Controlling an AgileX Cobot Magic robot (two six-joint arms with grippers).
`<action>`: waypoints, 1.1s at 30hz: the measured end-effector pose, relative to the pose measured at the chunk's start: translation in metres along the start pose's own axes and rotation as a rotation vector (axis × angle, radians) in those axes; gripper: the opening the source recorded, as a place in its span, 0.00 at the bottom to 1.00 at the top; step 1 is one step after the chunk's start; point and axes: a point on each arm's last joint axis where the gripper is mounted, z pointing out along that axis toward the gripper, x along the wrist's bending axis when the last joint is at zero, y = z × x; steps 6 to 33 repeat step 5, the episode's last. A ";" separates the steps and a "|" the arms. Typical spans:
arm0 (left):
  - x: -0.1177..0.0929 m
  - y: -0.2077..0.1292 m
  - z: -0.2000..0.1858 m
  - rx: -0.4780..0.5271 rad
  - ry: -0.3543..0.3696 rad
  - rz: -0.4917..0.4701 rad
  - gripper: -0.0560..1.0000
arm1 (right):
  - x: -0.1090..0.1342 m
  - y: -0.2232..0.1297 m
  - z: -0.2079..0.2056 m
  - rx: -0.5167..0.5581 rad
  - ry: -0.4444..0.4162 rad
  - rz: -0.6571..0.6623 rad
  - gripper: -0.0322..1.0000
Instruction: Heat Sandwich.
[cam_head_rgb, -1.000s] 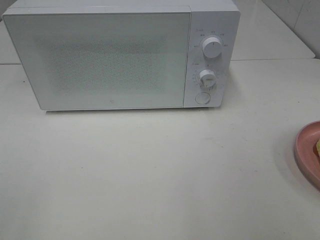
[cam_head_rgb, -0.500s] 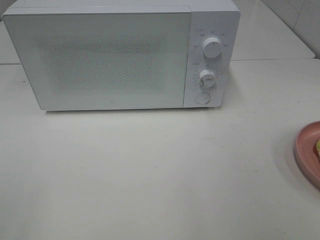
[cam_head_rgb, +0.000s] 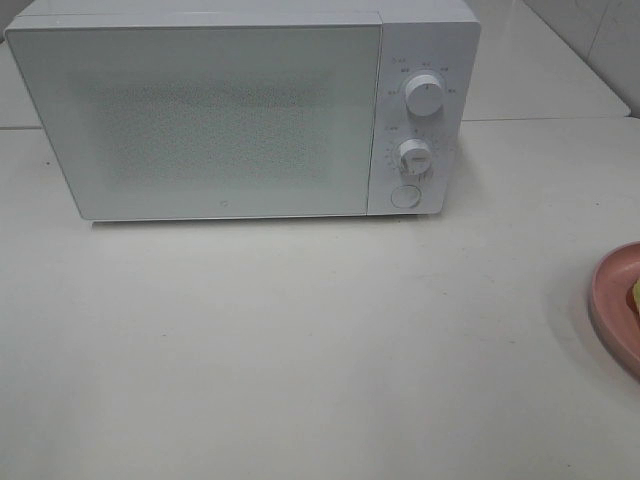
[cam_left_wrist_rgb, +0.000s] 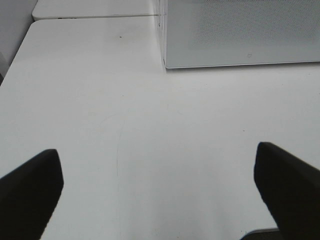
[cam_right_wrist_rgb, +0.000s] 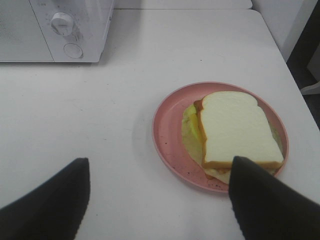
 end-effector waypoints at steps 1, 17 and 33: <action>0.000 0.000 0.000 0.000 0.000 0.000 0.98 | 0.000 0.000 0.000 0.000 0.000 0.000 0.75; 0.000 0.000 0.000 0.000 0.000 0.000 0.98 | 0.000 0.000 0.000 0.000 0.000 0.000 0.75; 0.000 0.000 0.000 0.000 0.000 0.000 0.98 | 0.000 0.000 0.000 0.000 0.000 0.000 0.75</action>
